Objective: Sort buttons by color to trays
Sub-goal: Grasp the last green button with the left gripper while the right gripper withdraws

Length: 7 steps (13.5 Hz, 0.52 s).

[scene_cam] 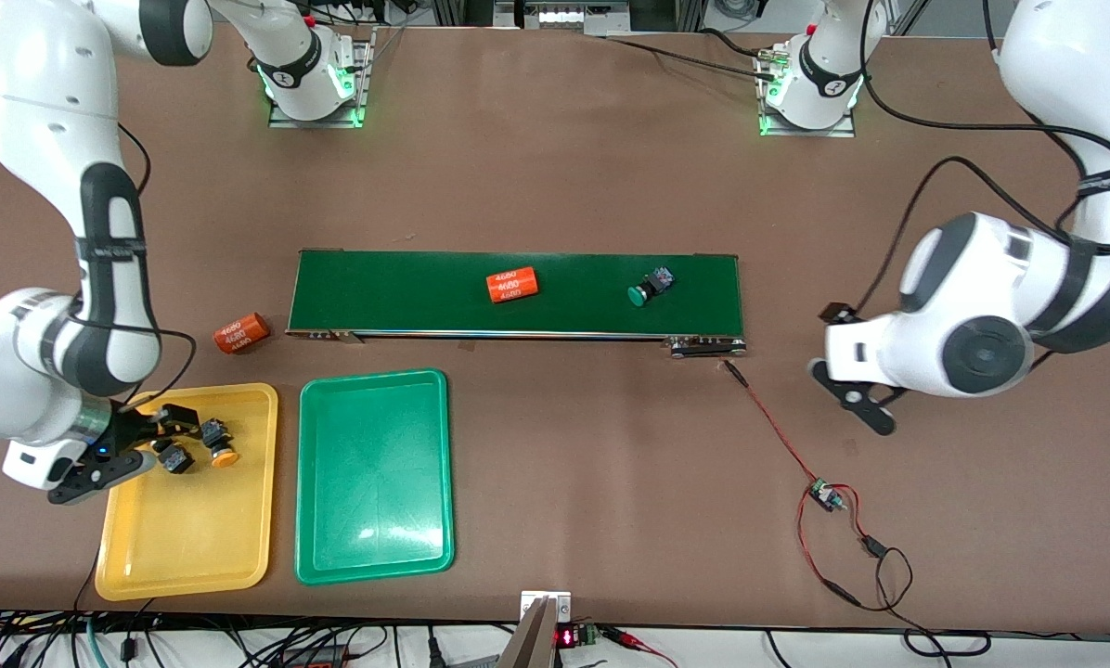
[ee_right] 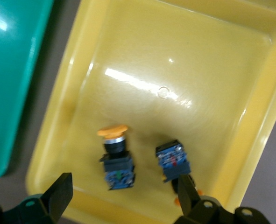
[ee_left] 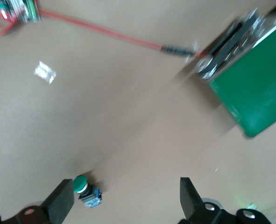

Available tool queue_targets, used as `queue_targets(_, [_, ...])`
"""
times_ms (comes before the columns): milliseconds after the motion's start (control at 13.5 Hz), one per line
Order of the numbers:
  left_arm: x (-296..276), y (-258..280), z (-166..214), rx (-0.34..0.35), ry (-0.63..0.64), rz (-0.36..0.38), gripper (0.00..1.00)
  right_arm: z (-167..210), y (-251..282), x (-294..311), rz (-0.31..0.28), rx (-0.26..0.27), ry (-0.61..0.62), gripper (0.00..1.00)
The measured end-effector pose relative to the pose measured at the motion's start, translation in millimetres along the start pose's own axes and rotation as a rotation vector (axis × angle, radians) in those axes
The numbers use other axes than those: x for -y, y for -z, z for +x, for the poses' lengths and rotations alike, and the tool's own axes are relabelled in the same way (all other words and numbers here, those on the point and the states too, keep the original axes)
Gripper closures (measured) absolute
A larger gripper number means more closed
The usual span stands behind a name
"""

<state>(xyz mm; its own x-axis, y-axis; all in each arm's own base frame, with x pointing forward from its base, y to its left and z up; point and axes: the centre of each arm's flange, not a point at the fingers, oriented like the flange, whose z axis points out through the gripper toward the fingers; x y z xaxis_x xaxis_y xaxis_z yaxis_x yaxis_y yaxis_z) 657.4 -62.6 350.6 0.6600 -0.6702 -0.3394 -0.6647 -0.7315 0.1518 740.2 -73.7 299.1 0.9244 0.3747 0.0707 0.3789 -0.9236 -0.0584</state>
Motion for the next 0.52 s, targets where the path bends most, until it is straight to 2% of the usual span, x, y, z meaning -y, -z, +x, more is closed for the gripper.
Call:
queue_targets(296, [63, -94, -60, 0.032, -0.139, 0.005, 0.0, 24, 82, 103, 0.029, 0.072, -0.228, 0.0])
queue_targets(370, [79, -117, -80, 0.043, -0.144, 0.0, 0.0, 31, 96, 133, 0.03, 0.075, -0.254, 0.0])
queue_targets(518, [106, -159, -122, 0.048, -0.078, -0.01, 0.0, 40, 109, 180, 0.028, 0.084, -0.265, 0.0])
